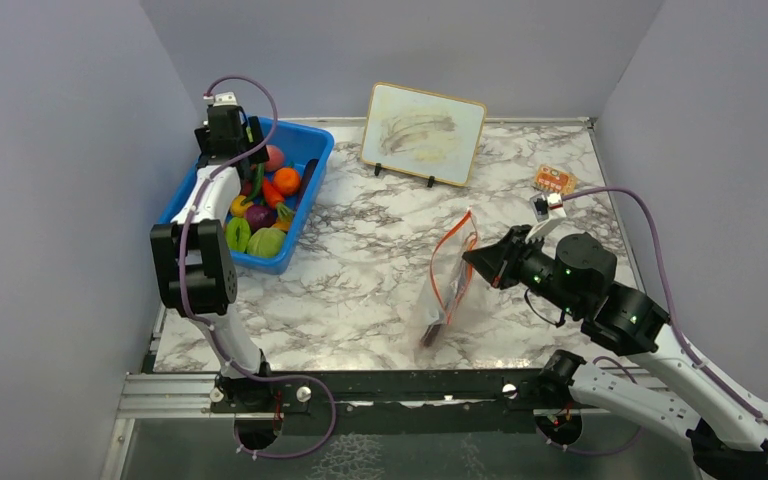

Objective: Place the food in the zip-top bag and seal the zipper
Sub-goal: Pick up the fake fruit from the bin.

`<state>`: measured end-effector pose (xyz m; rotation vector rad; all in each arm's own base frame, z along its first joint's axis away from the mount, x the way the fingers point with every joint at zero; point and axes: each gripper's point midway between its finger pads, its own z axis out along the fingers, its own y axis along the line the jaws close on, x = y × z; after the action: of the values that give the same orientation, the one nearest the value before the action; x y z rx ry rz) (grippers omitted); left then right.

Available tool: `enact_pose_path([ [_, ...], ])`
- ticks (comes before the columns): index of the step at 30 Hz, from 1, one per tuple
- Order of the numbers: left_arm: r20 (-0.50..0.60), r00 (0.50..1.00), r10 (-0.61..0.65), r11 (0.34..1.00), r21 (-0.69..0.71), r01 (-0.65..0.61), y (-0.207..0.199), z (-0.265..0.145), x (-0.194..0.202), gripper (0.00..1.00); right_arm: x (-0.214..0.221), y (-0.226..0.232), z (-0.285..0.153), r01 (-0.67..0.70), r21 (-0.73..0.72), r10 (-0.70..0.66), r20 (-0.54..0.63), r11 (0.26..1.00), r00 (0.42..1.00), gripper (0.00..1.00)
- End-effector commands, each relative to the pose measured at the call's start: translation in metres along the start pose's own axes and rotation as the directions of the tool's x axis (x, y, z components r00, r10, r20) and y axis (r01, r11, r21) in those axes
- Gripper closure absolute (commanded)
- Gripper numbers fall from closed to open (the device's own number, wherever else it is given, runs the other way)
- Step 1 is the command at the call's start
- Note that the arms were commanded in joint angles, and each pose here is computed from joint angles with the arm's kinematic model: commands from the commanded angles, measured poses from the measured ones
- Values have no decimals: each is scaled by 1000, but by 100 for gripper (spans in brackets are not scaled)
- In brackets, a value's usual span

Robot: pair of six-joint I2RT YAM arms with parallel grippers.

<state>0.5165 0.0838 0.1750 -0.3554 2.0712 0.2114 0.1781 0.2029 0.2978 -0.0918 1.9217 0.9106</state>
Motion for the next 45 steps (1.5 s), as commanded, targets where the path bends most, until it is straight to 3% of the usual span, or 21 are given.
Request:
enact_pose_path([
  [1,9,1000,-5,1000,25,5,-2,14,-7,11,-8,9,-2,-26,-38,27,29,999,999,99],
  [6,-11,1000,-6,997,79,7,-6,26,2,8,-13,14,-2,-27,-50,28,34,998,999,99],
  [12,-28,999,15,999,39,-14,4,39,8,9,-14,14,-3,-26,-48,27,39,999,999,99],
  [20,-11,1000,9,999,49,-8,3,45,2,29,-7,4,2,-34,-31,35,58,999,998,99],
  [26,5,1000,-23,997,70,22,1,22,-8,39,-1,6,7,4,-38,-3,15,999,1000,99],
  [34,30,998,-54,992,117,50,-1,-23,-22,50,-12,7,7,62,-22,-61,42,998,997,99],
  [45,-11,986,-164,874,461,151,-56,-116,-42,52,-39,28,2,187,-50,-185,35,981,982,99],
])
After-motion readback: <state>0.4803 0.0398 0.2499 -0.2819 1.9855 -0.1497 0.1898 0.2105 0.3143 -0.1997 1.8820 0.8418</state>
